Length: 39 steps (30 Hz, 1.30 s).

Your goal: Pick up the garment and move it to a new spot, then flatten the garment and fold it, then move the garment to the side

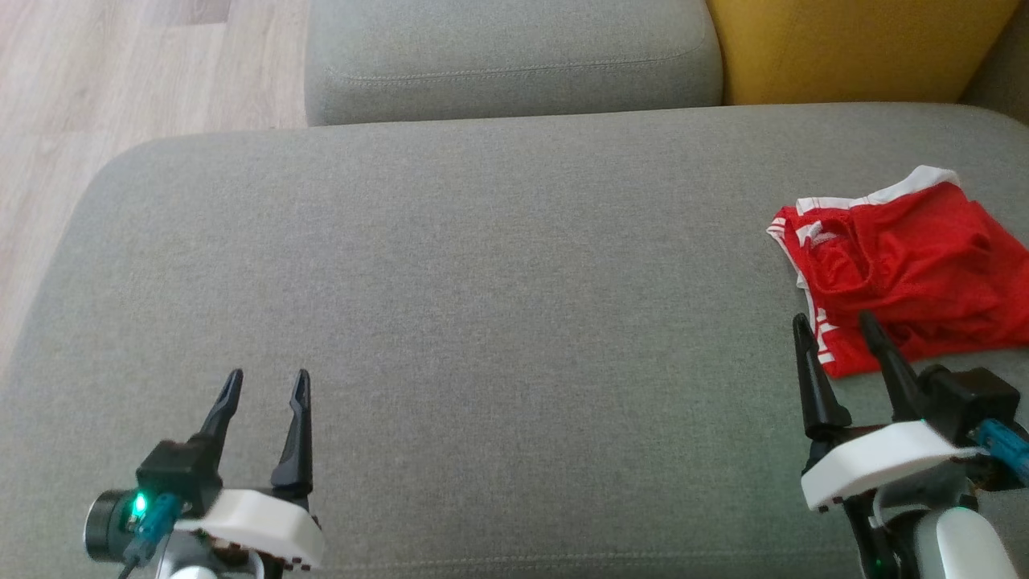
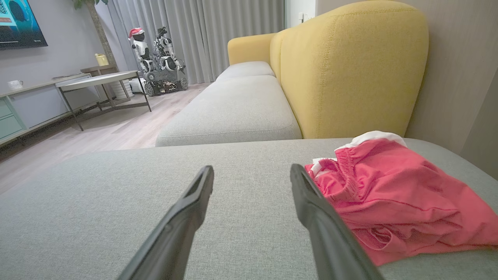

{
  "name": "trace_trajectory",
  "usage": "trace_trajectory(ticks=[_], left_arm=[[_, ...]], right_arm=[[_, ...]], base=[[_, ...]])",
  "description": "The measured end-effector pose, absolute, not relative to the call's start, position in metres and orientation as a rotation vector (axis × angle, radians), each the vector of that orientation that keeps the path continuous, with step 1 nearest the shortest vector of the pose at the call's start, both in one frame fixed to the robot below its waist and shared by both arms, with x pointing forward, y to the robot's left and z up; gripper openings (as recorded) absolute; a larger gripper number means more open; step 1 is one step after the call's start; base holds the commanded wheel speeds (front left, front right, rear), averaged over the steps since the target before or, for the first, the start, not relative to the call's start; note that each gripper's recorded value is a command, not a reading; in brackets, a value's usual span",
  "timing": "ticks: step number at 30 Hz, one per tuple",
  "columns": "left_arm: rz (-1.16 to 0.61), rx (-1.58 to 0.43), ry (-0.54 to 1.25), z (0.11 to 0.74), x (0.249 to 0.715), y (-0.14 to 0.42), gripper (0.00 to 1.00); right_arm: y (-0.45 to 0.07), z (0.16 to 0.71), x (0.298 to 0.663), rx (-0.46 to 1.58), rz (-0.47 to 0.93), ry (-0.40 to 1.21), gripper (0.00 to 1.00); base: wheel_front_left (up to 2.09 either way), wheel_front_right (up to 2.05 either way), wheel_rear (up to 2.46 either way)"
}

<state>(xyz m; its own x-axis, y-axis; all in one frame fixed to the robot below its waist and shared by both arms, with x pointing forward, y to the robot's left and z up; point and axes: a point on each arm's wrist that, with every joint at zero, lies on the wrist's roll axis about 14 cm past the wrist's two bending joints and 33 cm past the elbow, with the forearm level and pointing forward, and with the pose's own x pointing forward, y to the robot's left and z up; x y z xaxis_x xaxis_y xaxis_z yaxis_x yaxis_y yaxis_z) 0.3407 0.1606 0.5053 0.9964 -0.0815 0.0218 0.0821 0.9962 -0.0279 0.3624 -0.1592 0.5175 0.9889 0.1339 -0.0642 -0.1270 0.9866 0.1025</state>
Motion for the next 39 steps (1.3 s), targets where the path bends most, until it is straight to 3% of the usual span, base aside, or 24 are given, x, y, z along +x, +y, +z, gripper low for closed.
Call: trace_trajectory(ticks=[19, 20, 26, 39], left_arm=[[-0.083, -0.029, -0.011, 0.502, 0.340, 0.160, 1.00], [-0.084, -0.029, -0.010, 0.502, 0.340, 0.159, 0.00], [-0.074, -0.057, 0.097, 0.469, 0.325, 0.154, 0.00], [-0.035, -0.215, 0.169, 0.458, 0.328, 0.161, 0.00]], right_arm=[[-0.159, 0.515, 0.364, 0.101, 0.133, 0.083, 1.00], [-0.159, 0.515, 0.364, 0.101, 0.133, 0.083, 0.00], [-0.159, 0.479, 0.351, 0.127, 0.124, 0.195, 0.00], [-0.160, 0.475, 0.350, 0.295, 0.110, 0.202, 0.00]], base=[[0.00, 0.00, 0.00], [0.00, 0.00, 0.00], [0.00, 0.00, 0.00], [0.00, 0.00, 0.00]])
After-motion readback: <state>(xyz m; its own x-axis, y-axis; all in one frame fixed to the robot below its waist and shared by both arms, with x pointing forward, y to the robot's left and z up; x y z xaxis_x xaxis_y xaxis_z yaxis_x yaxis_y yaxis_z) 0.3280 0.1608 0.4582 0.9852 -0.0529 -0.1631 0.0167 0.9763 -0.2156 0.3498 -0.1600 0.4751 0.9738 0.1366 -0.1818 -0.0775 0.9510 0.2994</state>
